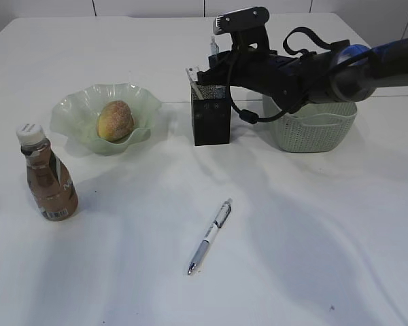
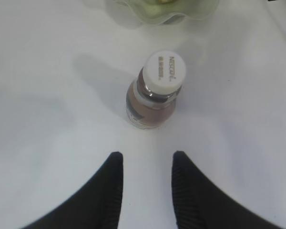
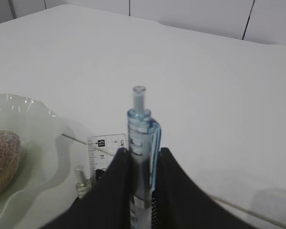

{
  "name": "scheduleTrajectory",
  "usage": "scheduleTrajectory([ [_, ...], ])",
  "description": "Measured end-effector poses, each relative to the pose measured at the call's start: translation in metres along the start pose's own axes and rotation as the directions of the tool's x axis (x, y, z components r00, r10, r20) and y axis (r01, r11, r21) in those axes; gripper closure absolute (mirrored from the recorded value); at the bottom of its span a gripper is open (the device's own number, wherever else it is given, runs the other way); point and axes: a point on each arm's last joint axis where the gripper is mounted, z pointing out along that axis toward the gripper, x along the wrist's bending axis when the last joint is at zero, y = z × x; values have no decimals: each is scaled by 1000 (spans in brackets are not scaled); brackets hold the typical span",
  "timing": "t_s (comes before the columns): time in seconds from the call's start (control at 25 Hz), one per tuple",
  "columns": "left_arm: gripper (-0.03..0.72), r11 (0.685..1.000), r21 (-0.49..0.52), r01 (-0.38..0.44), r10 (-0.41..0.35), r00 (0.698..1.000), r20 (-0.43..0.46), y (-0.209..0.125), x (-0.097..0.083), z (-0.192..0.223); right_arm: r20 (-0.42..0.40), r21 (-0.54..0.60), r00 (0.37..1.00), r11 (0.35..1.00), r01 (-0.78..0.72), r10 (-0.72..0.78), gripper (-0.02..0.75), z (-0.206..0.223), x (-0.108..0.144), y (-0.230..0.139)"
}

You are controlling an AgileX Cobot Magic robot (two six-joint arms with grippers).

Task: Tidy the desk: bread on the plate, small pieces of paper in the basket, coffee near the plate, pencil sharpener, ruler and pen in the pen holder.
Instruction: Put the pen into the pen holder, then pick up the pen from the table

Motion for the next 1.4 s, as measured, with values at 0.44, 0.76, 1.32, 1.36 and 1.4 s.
scheduleTrajectory([
  [0.44,450,1000,-1,0,0,1000,0,0,0,0,-6,2,1000,1000,21,-21,356,0,1,0],
  [0.76,450,1000,-1,0,0,1000,0,0,0,0,10,32,1000,999,26,-26,346,-14,-3,23],
  [1.32,450,1000,1,0,0,1000,0,0,0,0,109,290,994,955,-61,31,346,-106,-16,110],
  [1.36,450,1000,1,0,0,1000,0,0,0,0,114,302,993,951,-64,31,346,-112,-16,114],
  [1.4,450,1000,3,0,0,1000,0,0,0,0,118,313,992,947,-68,33,346,-119,-17,118],
])
